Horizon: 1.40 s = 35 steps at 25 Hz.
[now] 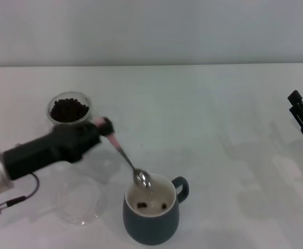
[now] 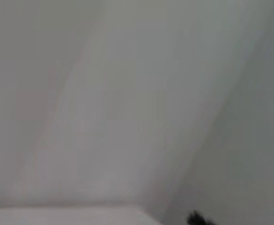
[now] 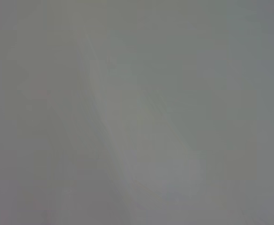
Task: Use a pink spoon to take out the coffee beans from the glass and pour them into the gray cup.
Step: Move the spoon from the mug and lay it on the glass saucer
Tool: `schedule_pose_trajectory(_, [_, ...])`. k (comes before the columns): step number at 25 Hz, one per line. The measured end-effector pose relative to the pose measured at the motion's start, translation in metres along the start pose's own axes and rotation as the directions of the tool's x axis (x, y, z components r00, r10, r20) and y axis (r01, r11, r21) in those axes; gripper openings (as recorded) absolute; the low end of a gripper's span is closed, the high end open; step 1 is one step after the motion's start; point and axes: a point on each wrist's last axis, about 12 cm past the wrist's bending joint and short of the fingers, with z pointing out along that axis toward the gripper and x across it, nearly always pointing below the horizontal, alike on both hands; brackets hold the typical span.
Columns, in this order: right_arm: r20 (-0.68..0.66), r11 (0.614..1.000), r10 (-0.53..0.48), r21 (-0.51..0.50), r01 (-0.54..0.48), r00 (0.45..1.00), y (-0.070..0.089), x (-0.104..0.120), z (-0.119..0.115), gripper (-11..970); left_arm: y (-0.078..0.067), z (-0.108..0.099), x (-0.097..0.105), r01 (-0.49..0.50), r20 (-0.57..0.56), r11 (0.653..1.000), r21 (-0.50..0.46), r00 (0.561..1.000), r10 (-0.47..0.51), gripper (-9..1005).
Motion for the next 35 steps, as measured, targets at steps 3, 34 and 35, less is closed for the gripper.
schedule_pose_trajectory(3, [0.001,1.000,0.000,0.002,0.000,1.000,0.000,0.000,0.000,705,-0.001,-0.022,0.001,0.092,0.112,0.995,-0.039,0.990,-0.087,132])
schedule_pose_trajectory(34, [-0.010,0.999,-0.043,-0.007,0.043,0.999,-0.007,-0.004,0.004,704,-0.017,-0.142,0.072,0.549,0.449,0.769,-0.328,0.807,-0.384,132])
schedule_pose_trajectory(35, [-0.012,0.999,-0.043,-0.005,0.043,0.999,-0.007,-0.003,0.003,704,-0.014,-0.137,0.073,0.552,0.436,0.763,-0.335,0.809,-0.394,132])
